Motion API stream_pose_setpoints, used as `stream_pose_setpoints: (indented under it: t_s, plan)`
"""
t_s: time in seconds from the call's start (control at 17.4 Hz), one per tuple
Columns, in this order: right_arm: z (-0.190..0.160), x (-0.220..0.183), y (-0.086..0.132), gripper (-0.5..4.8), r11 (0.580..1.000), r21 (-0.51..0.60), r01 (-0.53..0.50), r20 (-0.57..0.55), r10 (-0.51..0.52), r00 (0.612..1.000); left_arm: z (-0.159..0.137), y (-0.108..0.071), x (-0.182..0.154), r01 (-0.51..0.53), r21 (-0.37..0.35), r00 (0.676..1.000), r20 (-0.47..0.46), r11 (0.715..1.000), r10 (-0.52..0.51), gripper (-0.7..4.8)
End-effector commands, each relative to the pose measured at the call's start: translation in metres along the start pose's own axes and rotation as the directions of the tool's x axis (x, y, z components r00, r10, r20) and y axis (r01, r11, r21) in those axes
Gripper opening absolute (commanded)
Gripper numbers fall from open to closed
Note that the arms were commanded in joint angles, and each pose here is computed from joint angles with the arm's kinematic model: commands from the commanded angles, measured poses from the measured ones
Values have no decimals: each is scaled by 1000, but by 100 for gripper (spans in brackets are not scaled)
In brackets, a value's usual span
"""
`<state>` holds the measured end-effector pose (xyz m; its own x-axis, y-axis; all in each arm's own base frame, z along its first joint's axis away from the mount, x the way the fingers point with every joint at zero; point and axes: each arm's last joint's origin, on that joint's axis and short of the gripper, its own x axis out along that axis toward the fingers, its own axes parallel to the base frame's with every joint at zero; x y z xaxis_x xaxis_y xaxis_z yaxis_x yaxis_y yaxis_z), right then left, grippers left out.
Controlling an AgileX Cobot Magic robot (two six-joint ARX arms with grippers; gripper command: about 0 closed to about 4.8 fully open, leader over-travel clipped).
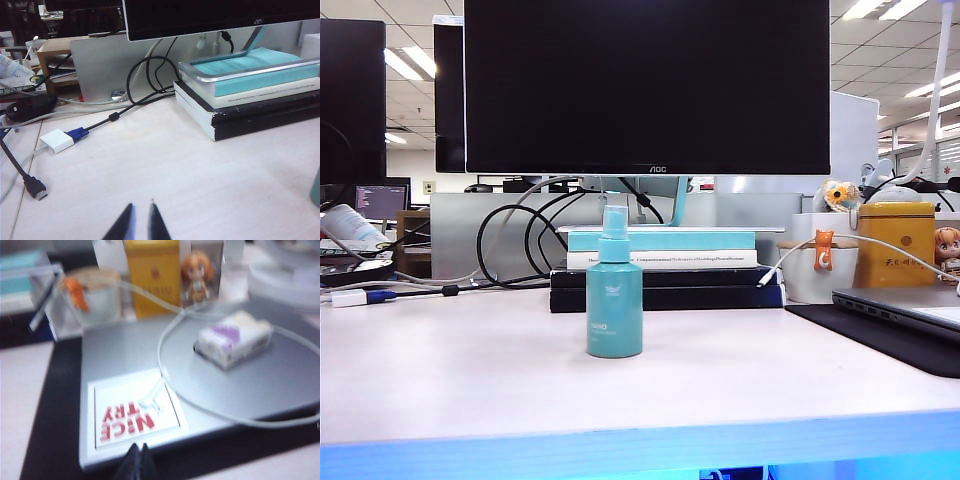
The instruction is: Pick up the sprayer with the left hand, pick up its lid with the right hand then put the lid on the sprayer.
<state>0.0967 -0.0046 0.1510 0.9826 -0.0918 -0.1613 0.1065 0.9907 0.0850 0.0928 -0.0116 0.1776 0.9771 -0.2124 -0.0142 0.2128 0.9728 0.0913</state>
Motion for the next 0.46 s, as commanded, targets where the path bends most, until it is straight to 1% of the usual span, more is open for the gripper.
stream_pose_setpoints:
  t_s: [0.06,0.17,0.46]
  plan:
    - [-3,2,2,-1,998,7,-60,-22,61,998,0,0,0,-5,-4,1000,-4,1000,5,49]
    - [-2,2,4,-1,993,8,-116,-21,116,993,0,0,0,14,-4,1000,-2,1000,-14,49]
    - [-1,1,4,-1,992,11,-122,-10,122,992,0,0,0,13,-4,1000,-3,1000,-13,49]
